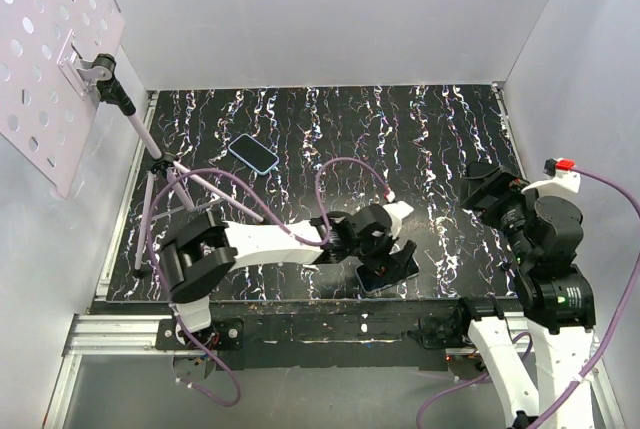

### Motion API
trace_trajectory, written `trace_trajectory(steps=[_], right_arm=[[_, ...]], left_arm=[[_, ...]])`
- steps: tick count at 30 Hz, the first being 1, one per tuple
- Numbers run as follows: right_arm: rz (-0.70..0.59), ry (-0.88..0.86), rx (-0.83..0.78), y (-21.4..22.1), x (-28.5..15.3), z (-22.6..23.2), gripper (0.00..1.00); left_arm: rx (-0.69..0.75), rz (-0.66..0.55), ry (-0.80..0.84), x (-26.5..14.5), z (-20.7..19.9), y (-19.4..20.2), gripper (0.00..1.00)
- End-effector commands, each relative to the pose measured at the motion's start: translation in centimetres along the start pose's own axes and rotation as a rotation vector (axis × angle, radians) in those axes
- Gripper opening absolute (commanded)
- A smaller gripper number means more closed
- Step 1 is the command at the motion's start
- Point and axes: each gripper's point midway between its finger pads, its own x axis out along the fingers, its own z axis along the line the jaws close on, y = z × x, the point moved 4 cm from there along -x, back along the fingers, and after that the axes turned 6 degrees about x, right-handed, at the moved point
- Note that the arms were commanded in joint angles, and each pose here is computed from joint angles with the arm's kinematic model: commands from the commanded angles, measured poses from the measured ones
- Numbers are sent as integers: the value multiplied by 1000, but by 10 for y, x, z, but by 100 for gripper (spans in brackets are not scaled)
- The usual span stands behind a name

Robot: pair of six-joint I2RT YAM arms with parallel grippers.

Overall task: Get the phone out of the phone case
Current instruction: Pick up the phone at the center of the board.

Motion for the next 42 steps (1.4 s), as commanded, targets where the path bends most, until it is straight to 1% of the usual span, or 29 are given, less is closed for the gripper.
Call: trace_trajectory(steps=[1,8,10,13,19,22,26,32,42], right_arm=[[-79,-10,-30,-18,-14,4,100],[-57,-7,-30,-14,-10,4,100],[-51,-13,-31,-14,-9,5,100],[-49,-11,-32,-13,-6,4,100],[-29,-10,-28,-8,-2,3,100],[-27,-13,-25,-7,-2,3,100],[-25,-5,-24,-5,-1,1,100],[-35,-9,-22,-6,-4,1,100],[-28,-6,-26,-6,-6,0,100]], left_arm=[[54,121,6,12,-13,12,99],[75,215,-83,31,-6,28,100],[103,225,-100,33,-7,29,100],[161,234,-168,33,-5,30,100],[240,225,-226,25,-3,23,100],[285,240,-245,23,2,22,100],[317,286,-237,29,5,32,99],[319,319,-212,41,3,37,100],[338,423,-283,53,22,67,100]])
